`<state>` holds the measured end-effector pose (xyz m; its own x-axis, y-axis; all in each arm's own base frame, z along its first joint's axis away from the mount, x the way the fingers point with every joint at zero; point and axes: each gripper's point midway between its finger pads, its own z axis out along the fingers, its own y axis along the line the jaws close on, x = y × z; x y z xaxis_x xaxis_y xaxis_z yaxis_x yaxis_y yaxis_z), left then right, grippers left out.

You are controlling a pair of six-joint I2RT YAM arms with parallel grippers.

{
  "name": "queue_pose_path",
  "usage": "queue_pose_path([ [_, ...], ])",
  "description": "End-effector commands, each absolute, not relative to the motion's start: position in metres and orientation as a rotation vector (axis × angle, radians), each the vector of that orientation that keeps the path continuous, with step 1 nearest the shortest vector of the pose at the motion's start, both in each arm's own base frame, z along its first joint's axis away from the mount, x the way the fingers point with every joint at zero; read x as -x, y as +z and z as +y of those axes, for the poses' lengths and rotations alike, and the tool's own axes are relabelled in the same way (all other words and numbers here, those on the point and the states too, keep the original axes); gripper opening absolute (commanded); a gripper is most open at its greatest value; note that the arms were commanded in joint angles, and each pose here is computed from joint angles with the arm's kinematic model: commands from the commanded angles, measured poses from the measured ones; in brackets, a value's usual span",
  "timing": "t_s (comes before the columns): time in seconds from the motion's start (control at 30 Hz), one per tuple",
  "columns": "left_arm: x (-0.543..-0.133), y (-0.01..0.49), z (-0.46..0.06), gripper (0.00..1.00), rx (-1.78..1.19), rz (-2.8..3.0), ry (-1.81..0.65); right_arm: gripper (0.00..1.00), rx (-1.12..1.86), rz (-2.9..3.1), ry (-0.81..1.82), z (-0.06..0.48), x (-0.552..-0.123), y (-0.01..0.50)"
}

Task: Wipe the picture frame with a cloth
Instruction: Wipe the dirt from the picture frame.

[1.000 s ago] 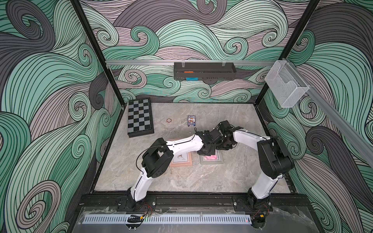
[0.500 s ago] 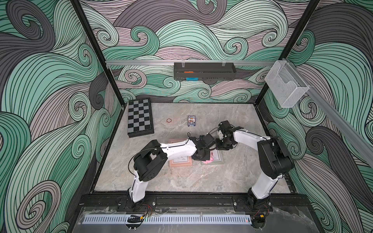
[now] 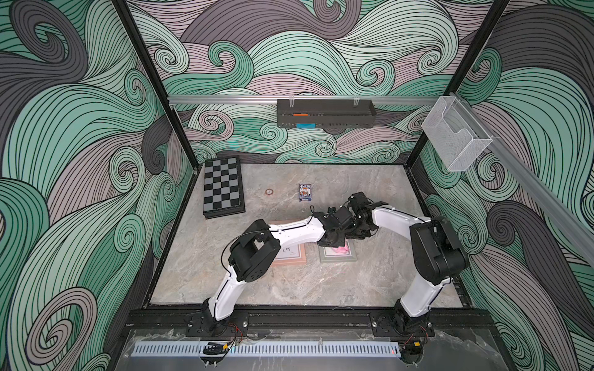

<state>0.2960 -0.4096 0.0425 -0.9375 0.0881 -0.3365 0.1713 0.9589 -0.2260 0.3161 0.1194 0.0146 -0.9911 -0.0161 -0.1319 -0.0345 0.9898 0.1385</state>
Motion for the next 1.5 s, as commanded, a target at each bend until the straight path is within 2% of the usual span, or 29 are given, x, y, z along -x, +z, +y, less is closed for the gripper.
queue_pose_path([
  [0.0, -0.299, 0.032, -0.402, 0.0, -0.166, 2.789, -0.286, 0.28, 0.038, 3.126, 0.161, 0.111, -0.29, -0.005],
  [0.17, -0.233, 0.027, -0.396, 0.0, -0.25, 2.89, -0.385, 0.28, 0.032, 3.122, 0.158, 0.11, -0.289, -0.004],
  [0.3, -0.217, 0.03, -0.403, 0.0, -0.242, 2.917, -0.473, 0.28, 0.029, 3.118, 0.157, 0.11, -0.289, -0.003],
  [0.4, -0.242, 0.044, -0.413, 0.0, -0.23, 2.841, -0.456, 0.28, 0.027, 3.119, 0.155, 0.11, -0.289, -0.004],
  [0.6, -0.319, 0.067, -0.421, 0.0, -0.1, 2.668, -0.434, 0.29, 0.028, 3.122, 0.16, 0.111, -0.29, -0.005],
  [0.7, -0.327, 0.062, -0.427, 0.0, -0.082, 2.681, -0.495, 0.29, 0.03, 3.122, 0.163, 0.111, -0.29, -0.005],
  [0.97, -0.258, 0.05, -0.443, 0.0, -0.207, 2.82, -0.688, 0.29, 0.023, 3.12, 0.16, 0.109, -0.291, -0.005],
  [1.17, -0.202, 0.093, -0.426, 0.0, -0.373, 2.813, -0.774, 0.29, 0.019, 3.122, 0.158, 0.108, -0.291, -0.005],
  [1.3, -0.166, 0.113, -0.448, 0.0, -0.552, 2.788, -0.979, 0.29, 0.014, 3.121, 0.151, 0.106, -0.292, -0.005],
  [1.47, -0.146, 0.081, -0.475, 0.0, -0.64, 2.826, -1.053, 0.29, 0.002, 3.122, 0.179, 0.106, -0.291, -0.004],
])
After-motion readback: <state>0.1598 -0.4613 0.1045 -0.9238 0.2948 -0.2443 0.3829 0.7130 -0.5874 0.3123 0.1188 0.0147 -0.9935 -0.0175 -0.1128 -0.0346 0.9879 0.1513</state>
